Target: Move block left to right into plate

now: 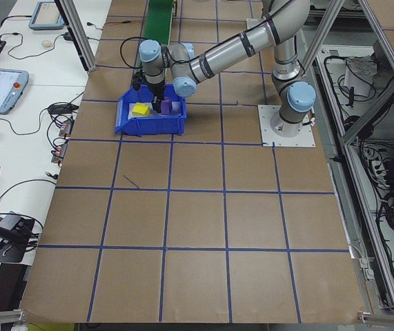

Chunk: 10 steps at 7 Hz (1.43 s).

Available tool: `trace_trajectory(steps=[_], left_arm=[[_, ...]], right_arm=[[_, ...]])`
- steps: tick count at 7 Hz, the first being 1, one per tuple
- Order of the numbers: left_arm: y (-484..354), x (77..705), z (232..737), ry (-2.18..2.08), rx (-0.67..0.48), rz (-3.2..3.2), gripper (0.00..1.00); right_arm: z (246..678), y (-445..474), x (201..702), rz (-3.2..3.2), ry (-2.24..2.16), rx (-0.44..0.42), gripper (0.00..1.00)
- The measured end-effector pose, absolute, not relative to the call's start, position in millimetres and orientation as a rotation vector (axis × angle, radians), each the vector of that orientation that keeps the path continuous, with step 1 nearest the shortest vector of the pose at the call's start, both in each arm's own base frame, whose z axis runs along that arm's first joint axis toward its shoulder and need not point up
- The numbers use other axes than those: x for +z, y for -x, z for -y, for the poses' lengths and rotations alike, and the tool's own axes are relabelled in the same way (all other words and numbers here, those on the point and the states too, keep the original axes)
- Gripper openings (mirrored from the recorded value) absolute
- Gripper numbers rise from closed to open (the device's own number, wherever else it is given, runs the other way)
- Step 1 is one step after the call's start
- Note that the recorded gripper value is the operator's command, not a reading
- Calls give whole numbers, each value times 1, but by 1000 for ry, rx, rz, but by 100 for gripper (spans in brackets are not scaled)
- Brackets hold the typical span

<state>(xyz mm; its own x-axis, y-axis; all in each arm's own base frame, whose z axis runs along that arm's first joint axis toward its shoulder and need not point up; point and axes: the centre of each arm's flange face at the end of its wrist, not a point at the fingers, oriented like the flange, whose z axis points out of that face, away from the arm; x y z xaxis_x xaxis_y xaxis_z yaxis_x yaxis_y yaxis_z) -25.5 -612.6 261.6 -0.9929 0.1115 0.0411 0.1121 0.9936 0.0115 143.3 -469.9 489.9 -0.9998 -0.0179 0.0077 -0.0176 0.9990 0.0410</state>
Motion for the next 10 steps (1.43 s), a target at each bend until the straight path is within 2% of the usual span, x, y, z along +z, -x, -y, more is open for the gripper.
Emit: trace_trajectory(steps=[5, 6, 7, 8, 9, 10], left_arm=[[34, 238, 599, 84, -92, 3028, 91], [34, 238, 599, 89, -92, 3029, 79], [33, 238, 600, 101, -91, 3032, 48], [33, 239, 603, 111, -87, 3035, 29], [32, 240, 604, 124, -80, 3036, 24], [32, 241, 605, 136, -76, 3039, 24]], right_arm=[[466, -140, 497, 3133, -6, -40, 100], [466, -140, 498, 3134, -2, -38, 100], [466, -140, 498, 3135, 4, -36, 100], [466, -140, 498, 3135, 3, -38, 100], [466, -140, 498, 3134, 2, -37, 100], [466, -140, 498, 3134, 1, -36, 100]])
